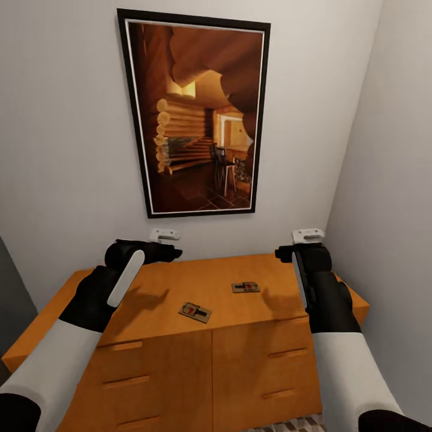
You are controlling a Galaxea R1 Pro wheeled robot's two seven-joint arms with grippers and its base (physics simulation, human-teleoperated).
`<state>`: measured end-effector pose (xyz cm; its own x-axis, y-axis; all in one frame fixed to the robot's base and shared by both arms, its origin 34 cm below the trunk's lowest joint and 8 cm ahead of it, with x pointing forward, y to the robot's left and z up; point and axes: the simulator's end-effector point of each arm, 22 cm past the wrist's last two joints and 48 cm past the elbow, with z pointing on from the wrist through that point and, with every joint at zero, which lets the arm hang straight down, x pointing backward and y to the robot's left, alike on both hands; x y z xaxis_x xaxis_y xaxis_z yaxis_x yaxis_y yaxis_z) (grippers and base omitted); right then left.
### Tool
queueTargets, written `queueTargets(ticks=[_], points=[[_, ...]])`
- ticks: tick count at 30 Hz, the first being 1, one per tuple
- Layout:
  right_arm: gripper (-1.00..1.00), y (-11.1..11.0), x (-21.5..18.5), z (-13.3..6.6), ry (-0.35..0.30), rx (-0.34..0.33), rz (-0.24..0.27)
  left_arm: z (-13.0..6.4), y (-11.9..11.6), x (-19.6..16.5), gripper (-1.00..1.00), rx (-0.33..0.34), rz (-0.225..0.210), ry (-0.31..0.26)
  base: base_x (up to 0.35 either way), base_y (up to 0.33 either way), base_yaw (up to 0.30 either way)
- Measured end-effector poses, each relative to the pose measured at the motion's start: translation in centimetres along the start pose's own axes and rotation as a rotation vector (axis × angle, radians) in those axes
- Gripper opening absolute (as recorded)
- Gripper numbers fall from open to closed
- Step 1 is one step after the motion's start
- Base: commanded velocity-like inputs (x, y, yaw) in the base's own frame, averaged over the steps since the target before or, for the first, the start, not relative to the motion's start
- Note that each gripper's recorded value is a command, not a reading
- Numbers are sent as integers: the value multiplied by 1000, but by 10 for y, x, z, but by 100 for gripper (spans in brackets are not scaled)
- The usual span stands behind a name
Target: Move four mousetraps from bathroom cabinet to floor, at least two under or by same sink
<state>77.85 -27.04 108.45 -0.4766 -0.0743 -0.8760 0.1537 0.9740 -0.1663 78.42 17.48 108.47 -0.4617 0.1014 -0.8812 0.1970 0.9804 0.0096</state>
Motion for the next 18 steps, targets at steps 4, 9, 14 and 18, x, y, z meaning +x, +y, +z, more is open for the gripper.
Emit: queueTargets(ticks=[4,9,14,18], points=[[100,17,-2,1,11,-27,2,1,-2,2,100,5,0,6,44,0,0],[100,35,11,8,54,-55,-9,6,-2,10,100,6,-5,32,13,0,0],[100,41,20,13,82,-64,-20,11,-2,22,100,6,-5,70,2,0,0],[100,43,21,14,85,-65,-24,14,-1,29,100,3,-7,90,0,0,0]])
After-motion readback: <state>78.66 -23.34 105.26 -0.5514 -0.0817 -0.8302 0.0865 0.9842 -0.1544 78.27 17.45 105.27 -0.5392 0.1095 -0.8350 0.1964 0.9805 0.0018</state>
